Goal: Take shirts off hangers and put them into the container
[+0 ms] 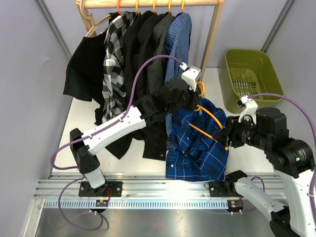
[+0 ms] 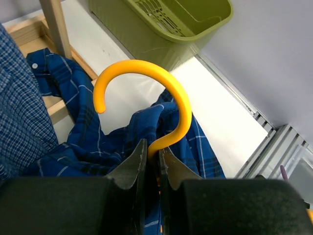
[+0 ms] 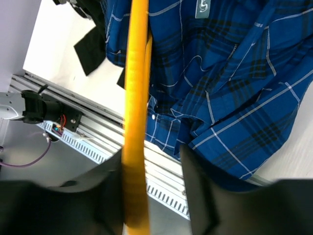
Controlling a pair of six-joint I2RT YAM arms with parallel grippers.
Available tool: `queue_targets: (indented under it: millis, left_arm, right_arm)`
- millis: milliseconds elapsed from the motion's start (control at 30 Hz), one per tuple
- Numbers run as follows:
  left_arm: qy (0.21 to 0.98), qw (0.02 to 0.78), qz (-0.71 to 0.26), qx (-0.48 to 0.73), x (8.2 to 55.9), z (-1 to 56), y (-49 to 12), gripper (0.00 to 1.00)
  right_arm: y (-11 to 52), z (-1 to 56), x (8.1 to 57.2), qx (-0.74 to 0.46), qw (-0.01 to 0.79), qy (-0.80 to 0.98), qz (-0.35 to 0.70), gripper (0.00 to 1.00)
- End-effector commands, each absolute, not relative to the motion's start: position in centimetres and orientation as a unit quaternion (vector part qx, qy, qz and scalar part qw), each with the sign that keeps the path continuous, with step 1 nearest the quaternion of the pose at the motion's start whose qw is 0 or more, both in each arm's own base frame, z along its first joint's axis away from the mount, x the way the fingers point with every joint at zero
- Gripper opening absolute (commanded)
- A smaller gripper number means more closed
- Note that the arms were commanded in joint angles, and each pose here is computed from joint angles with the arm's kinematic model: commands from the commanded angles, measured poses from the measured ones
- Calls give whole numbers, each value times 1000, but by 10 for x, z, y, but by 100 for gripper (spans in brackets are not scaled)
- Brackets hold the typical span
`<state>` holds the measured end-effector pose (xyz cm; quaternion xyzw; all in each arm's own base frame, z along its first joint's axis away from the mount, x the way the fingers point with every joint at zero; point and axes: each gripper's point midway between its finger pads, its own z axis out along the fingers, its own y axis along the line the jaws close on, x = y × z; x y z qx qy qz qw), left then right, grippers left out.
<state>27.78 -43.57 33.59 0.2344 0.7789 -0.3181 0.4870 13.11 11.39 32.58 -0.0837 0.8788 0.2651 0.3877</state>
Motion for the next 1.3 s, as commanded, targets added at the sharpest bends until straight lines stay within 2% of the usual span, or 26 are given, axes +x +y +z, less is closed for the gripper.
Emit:
queue_targets:
  millis: [0, 33, 67, 167, 267, 300, 333, 400, 433, 567, 867, 1067, 1267]
  left_arm:
    - [758, 490, -354, 245, 270, 357, -452, 0]
    - [757, 487, -359, 247, 268, 360, -454, 0]
    - [757, 481, -365, 251, 264, 359, -456, 0]
    - [759, 466, -374, 259, 256, 358, -461, 0]
    - [759, 458, -380, 264, 248, 355, -463, 0]
    - [757, 460, -382, 263, 247, 358, -462, 4]
    - [756, 462, -383, 262, 246, 359, -460, 37]
    - [755, 470, -378, 259, 244, 360, -450, 74]
    - [754, 475, -376, 255, 244, 363, -446, 99]
    - [747, 501, -362, 246, 241, 375, -418, 99]
    - [732, 548, -362, 182, 202, 393, -309, 99]
    - [745, 531, -374, 152, 174, 359, -263, 99]
    - [758, 510, -384, 131, 154, 327, -234, 99]
  right_arm:
    - [124, 330, 145, -97, 400, 867, 281, 46]
    - [124, 329, 146, -95, 402, 867, 280, 39]
    - [123, 329, 148, -94, 404, 867, 277, 21]
    - [120, 334, 149, -91, 415, 864, 270, 0]
    - [116, 339, 148, -89, 424, 862, 263, 0]
    - [114, 342, 148, -88, 429, 861, 259, 0]
    - [110, 342, 144, -88, 427, 864, 252, 0]
    - [99, 359, 140, -78, 454, 856, 233, 0]
    - [92, 363, 135, -74, 458, 858, 223, 0]
    - [70, 404, 120, -48, 511, 835, 200, 0]
    - [45, 426, 102, -4, 546, 819, 176, 0]
    - [33, 450, 100, 19, 590, 789, 169, 0]
    - [51, 449, 130, 4, 584, 792, 180, 0]
